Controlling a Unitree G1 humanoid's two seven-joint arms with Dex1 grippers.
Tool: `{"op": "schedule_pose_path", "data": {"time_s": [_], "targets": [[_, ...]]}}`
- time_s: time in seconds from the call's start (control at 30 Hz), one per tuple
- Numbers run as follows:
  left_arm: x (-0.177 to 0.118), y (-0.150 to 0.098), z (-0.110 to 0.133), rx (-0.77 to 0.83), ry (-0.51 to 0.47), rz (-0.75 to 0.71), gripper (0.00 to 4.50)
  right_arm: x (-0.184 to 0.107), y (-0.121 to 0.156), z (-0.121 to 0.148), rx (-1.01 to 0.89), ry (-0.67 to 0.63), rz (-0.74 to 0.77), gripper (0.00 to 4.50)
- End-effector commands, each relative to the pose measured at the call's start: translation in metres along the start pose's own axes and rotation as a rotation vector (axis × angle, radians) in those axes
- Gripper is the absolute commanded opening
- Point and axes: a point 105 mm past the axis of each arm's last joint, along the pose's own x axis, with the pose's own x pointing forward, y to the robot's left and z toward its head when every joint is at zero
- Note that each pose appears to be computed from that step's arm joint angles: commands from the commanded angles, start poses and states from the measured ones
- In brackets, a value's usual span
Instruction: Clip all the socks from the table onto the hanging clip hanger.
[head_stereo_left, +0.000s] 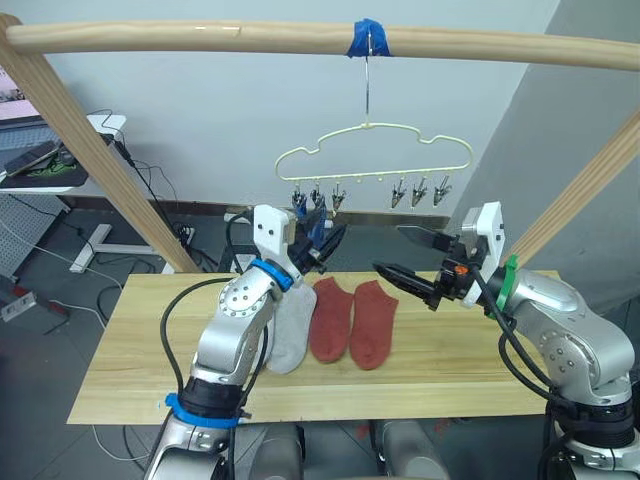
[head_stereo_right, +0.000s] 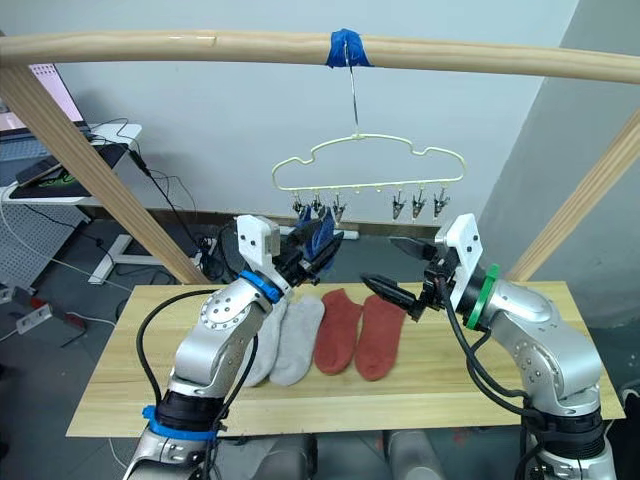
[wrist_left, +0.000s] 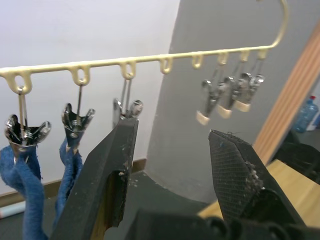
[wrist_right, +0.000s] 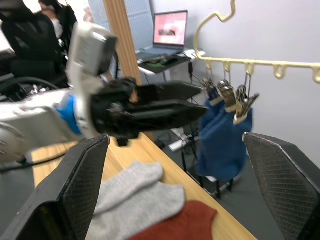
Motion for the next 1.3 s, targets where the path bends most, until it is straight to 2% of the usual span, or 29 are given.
{"op": "schedule_pose_path", "data": {"time_s": [0.03,0.23,0.73,0.9,1.3], "targets": [[0.008,0.000,0.006,0.046,-0.047,-0.002,2.47,0.001,0.007,0.017,-0.033,-0.052,0.031,4.50],[0.017,0.010,-0.001,0.017,-0.053,0.048,2.47,0.004,0.007,0.023,-0.051,-0.061,0.048,4.50],[0.035,0.012,-0.011,-0.009,-0.052,0.056,2.47,0.007,0.005,0.026,-0.059,-0.065,0.036,4.50],[0.038,0.019,-0.011,0.000,-0.062,0.099,2.47,0.006,0.006,0.030,-0.063,-0.067,0.041,4.50],[0.052,0.019,-0.007,0.006,-0.086,0.082,2.47,0.003,0.005,0.032,-0.066,-0.060,0.036,4.50]]}}
